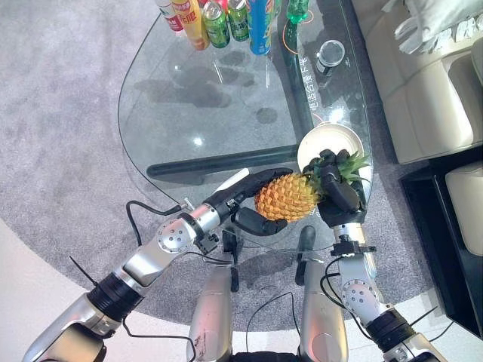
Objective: Pick up the fruit to the plate
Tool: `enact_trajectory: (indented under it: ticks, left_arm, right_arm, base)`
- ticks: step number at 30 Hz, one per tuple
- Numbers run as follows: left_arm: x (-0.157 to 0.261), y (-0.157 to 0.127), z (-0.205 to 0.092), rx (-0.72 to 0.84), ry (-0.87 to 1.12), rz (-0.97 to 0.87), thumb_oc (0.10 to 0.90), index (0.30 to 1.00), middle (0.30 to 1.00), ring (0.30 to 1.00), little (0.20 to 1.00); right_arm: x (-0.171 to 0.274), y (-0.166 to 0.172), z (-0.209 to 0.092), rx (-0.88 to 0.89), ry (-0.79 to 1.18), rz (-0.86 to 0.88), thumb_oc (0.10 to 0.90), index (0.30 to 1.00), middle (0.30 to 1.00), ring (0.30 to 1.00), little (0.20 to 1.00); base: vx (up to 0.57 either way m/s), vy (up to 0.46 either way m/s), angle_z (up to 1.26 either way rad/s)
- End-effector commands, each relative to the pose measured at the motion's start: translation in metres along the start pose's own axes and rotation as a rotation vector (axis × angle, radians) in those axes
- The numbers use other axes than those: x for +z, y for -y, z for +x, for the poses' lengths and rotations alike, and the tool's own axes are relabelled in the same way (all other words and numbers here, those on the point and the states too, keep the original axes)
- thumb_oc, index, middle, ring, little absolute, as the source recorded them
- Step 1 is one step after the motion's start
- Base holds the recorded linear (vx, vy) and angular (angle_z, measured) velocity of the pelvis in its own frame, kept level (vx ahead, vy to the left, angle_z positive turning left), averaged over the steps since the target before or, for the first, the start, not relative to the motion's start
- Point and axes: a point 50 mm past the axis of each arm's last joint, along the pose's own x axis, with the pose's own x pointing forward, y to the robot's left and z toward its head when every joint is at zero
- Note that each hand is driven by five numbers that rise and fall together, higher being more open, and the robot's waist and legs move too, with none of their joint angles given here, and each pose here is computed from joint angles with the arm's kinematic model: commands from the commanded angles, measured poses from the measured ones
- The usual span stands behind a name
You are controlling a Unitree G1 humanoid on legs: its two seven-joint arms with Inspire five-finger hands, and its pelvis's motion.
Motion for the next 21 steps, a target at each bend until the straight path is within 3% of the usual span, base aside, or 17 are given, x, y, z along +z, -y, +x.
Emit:
enact_trajectory:
  ticks: [1, 17, 19, 21]
  left_arm:
    - [0.0, 0.025, -0.006, -0.089, 0.012, -0.03, 0.8, 0.9, 0.9, 0.9, 0.9]
    - [-0.008, 0.019, -0.007, -0.043, -0.031, -0.042, 0.8, 0.9, 0.9, 0.9, 0.9]
    - [-0.012, 0.014, -0.011, -0.025, -0.056, -0.046, 0.8, 0.9, 0.9, 0.9, 0.9]
    - [-0.013, 0.013, -0.012, -0.021, -0.061, -0.046, 0.8, 0.9, 0.9, 0.9, 0.9]
  right_arm:
    - [0.054, -0.112, 0.04, 0.605, 0.388, 0.121, 0.1, 0.3, 0.3, 0.3, 0.2]
    - [0.06, -0.103, 0.042, 0.5, 0.383, -0.163, 0.1, 0.3, 0.3, 0.3, 0.2]
    - [0.071, -0.101, 0.042, 0.458, 0.425, -0.373, 0.1, 0.3, 0.3, 0.3, 0.2]
    - [0.075, -0.101, 0.043, 0.45, 0.437, -0.416, 0.1, 0.3, 0.3, 0.3, 0.2]
  base:
    - [0.0, 0.0, 0.0]
    - [0.0, 0.0, 0.0]
    - [0.0, 0.0, 0.0]
    - [0.0, 0.0, 0.0]
